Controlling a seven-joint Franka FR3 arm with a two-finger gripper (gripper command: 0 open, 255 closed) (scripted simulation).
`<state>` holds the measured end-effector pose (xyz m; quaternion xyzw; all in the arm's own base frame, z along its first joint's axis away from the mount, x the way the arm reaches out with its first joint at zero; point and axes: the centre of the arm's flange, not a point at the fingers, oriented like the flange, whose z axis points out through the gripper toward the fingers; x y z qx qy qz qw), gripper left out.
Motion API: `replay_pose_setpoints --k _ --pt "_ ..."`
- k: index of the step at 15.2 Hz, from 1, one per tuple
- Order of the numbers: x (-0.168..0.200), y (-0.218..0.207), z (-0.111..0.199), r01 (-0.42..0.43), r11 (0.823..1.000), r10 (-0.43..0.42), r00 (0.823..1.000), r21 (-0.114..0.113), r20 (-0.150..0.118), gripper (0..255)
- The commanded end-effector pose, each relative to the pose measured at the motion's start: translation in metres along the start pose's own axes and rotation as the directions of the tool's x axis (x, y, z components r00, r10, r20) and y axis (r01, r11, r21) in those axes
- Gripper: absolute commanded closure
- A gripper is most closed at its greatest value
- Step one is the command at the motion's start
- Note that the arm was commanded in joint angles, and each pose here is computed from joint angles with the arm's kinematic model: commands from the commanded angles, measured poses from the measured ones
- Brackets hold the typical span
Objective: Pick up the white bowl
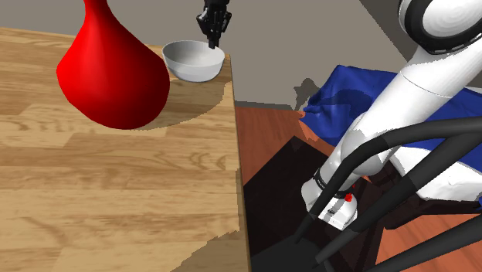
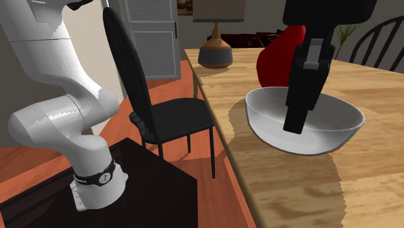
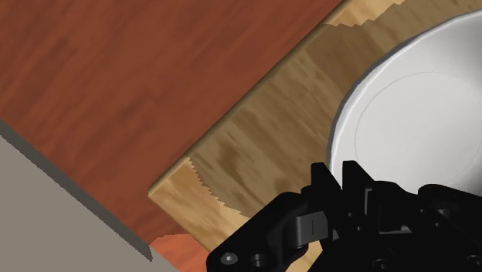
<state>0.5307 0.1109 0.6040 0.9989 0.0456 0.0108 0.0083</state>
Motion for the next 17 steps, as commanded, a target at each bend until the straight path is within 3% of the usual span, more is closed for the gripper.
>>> replay_pose_setpoints --k 1,17 --pt "0.000 0.000 -0.005 0.000 1.000 0.000 1.000 0.000 0.001 255" --pt "0.002 0.001 -0.080 0.000 1.000 0.000 1.000 0.000 0.001 255"
